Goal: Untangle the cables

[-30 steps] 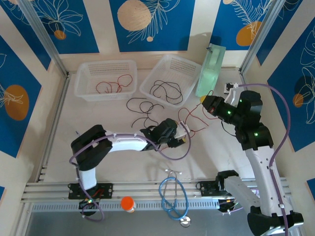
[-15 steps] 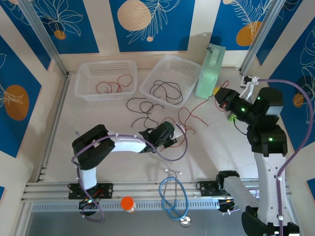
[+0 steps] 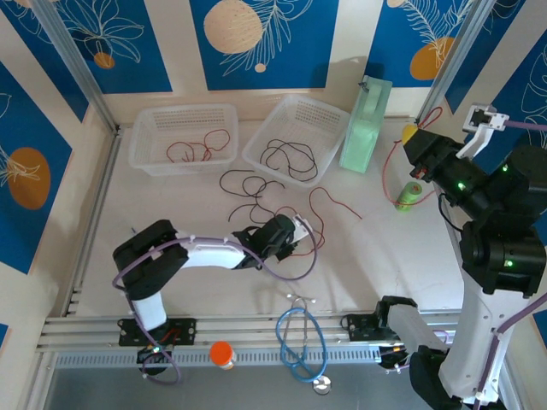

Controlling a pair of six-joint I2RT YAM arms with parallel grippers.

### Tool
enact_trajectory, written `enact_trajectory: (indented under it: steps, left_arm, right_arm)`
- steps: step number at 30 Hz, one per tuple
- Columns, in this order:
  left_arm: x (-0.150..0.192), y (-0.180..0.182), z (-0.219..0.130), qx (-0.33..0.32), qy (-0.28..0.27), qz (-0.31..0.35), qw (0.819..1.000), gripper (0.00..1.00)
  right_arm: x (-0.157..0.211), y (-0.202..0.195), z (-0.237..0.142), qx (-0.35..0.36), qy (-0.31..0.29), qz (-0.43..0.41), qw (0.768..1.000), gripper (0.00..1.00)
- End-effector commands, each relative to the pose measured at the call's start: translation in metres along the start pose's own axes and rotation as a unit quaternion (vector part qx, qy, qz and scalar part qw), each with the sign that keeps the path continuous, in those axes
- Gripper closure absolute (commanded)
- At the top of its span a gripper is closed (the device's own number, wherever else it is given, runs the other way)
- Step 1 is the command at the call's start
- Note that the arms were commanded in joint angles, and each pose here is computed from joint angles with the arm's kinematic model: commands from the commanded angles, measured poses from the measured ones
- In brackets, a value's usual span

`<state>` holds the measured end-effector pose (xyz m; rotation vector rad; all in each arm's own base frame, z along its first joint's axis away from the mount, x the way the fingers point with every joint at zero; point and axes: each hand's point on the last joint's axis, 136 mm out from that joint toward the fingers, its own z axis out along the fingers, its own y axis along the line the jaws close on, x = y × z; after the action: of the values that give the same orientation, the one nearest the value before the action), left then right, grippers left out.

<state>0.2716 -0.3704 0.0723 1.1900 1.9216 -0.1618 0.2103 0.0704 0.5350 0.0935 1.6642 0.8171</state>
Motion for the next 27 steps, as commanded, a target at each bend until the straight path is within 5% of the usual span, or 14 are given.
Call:
enact_trajectory:
  steps: [1,4,12,27]
  left_arm:
    - [-0.038,0.015,-0.032,0.0,-0.045,-0.014,0.999,0.54]
    - [-0.063,0.023,-0.06,0.006,-0.072,-0.007,0.997,0.36]
    - [-0.104,0.033,-0.141,0.041,-0.128,0.0,0.991,0.14]
    - [-0.174,0.05,-0.231,0.043,-0.266,-0.012,0.963,0.1]
  right_arm:
    - [0.016,0.003,0.005,-0.024,0.045,0.007,0.999,1.0]
    - [0.029,0.004,0.011,-0.05,0.079,0.023,0.995,1.0]
    - [0.07,-0.009,0.028,-0.086,0.147,0.069,0.983,1.0]
    - [0.192,-0.022,0.076,-0.076,0.266,0.109,0.955,1.0]
